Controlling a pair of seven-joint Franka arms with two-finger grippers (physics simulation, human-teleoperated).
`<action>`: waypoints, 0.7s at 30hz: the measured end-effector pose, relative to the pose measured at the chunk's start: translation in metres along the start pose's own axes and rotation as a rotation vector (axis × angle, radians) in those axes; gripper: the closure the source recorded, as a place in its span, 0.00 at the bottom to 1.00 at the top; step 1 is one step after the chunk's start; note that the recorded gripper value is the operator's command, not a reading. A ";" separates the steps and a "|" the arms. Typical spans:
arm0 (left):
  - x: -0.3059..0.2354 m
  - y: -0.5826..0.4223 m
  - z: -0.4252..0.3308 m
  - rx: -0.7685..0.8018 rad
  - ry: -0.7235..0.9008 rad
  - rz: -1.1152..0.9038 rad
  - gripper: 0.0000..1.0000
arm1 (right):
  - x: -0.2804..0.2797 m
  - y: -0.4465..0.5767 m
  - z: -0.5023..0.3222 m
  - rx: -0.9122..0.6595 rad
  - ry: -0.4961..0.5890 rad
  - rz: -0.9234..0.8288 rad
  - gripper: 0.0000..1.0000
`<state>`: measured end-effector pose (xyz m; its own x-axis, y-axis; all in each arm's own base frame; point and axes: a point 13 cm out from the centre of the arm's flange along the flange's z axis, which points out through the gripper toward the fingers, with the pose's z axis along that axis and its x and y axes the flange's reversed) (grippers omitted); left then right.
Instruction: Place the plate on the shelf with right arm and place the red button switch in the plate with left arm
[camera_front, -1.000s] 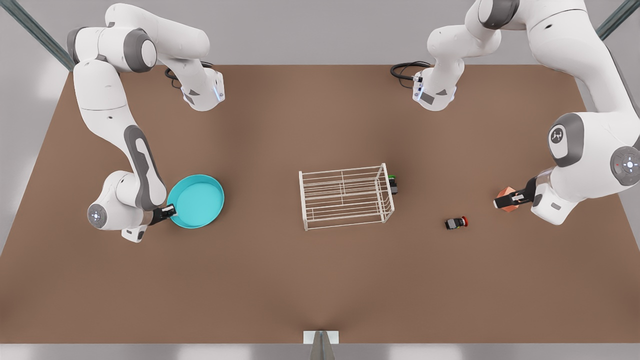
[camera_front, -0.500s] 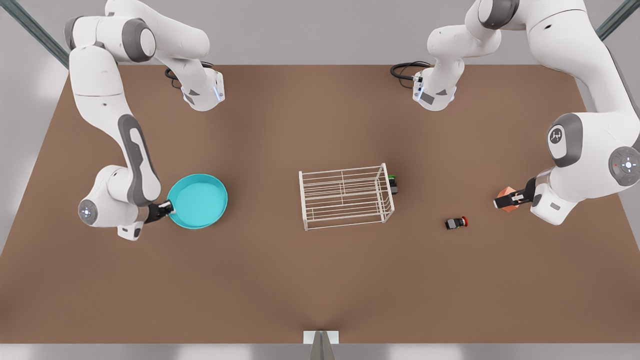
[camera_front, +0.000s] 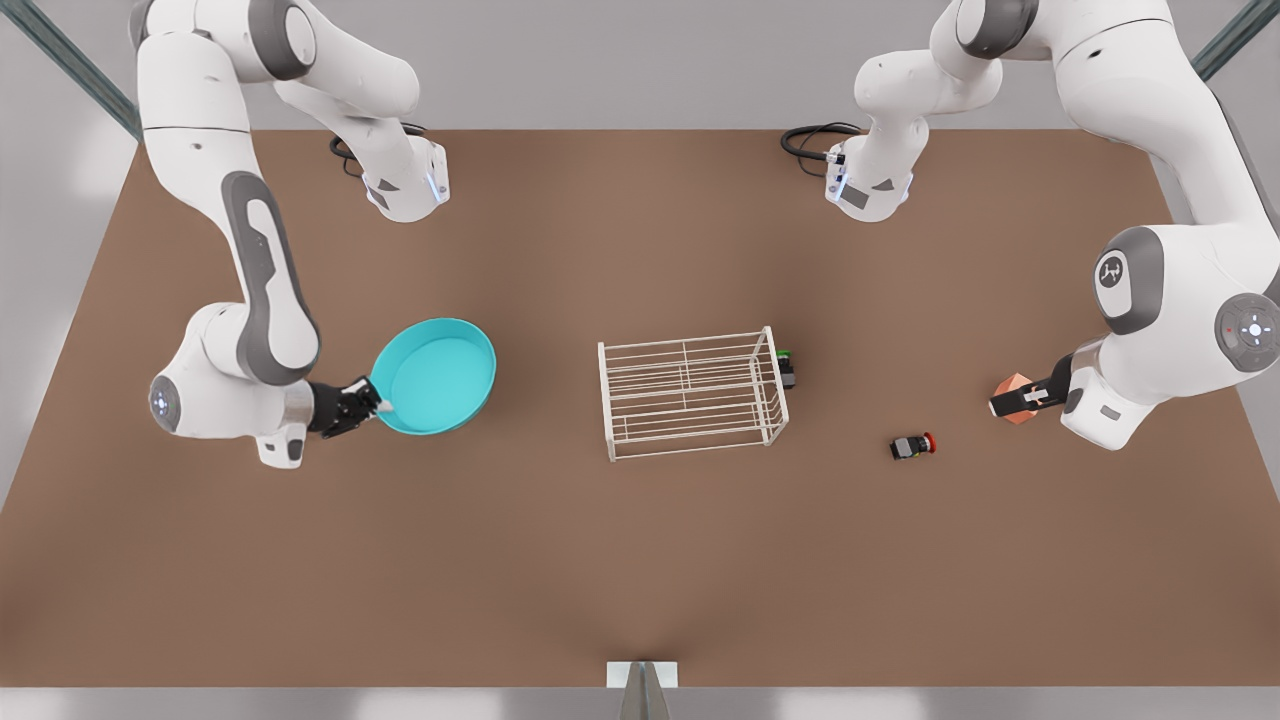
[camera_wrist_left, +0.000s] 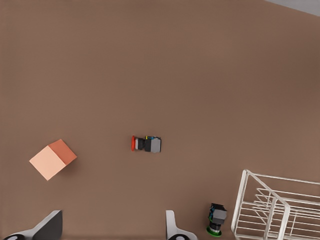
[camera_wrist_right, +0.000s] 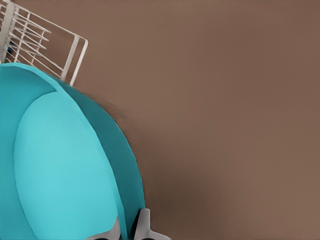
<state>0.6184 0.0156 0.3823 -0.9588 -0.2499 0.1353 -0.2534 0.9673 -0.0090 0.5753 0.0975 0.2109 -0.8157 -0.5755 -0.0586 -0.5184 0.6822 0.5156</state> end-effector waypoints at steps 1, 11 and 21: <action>0.000 0.000 0.000 0.000 0.000 0.000 0.00 | -0.010 0.014 0.000 -0.015 -0.009 -0.021 0.77; 0.020 -0.061 0.026 -0.028 0.038 0.058 0.00 | -0.109 0.147 -0.001 -0.063 -0.063 -0.206 0.76; -0.003 -0.181 0.161 -0.028 -0.010 -0.388 0.00 | -0.171 0.198 0.040 -0.083 -0.054 -0.191 0.76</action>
<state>0.6467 -0.1657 0.2235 -0.7933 -0.5981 0.1136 -0.5944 0.8013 0.0680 0.6019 0.3492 0.2883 -0.7184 -0.6643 -0.2065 -0.6438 0.5223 0.5593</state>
